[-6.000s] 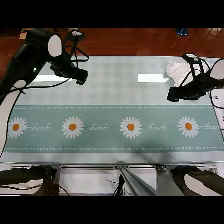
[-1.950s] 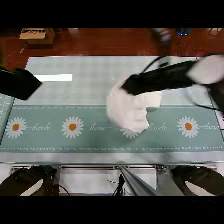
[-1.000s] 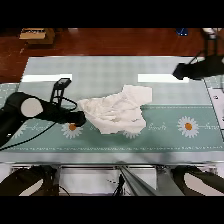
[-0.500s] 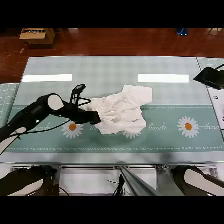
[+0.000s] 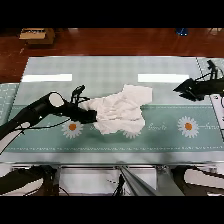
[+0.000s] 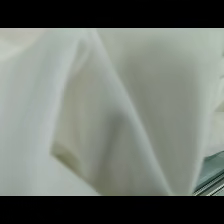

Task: Fold the shirts.

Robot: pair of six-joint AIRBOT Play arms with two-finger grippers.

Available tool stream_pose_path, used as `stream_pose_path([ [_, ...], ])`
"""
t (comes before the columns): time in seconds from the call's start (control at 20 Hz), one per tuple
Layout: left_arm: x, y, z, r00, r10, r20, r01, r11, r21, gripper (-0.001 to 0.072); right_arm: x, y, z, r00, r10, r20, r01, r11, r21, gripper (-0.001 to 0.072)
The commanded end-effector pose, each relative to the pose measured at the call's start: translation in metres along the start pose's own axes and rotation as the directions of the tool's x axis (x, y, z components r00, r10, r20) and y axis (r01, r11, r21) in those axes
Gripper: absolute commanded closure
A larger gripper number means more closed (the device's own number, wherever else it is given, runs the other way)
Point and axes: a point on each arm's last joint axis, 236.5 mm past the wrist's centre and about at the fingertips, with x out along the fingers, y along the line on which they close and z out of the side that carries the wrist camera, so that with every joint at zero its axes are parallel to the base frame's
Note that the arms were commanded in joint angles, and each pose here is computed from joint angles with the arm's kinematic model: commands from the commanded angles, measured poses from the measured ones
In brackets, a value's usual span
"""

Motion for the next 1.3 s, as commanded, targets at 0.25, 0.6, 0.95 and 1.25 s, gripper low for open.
stream_pose_path([
  [0.25,-0.006,-0.003,-0.004,1.0,-0.013,-0.013,0.013,1.0,0.017,0.0677,0.114,0.055,-0.013,0.999,0.04,-0.021,-0.042,0.997,-0.061,0.0183],
  [0.6,-0.018,-0.014,0.017,0.997,-0.025,0.07,0.02,0.998,0.064,0.0678,0.167,0.093,-0.055,0.988,0.088,-0.125,-0.096,0.993,-0.063,0.0689],
  [0.95,-0.191,-0.072,0.091,0.895,-0.09,0.438,-0.036,0.962,0.272,0.0678,0.001,0.167,0.023,0.96,0.253,0.121,-0.192,0.907,-0.375,0.0691],
  [1.25,-0.401,-0.112,0.067,0.638,-0.072,0.767,-0.274,0.909,0.314,0.0678,-0.24,0.248,0.03,0.724,0.389,0.569,-0.02,0.837,-0.547,0.0692],
])
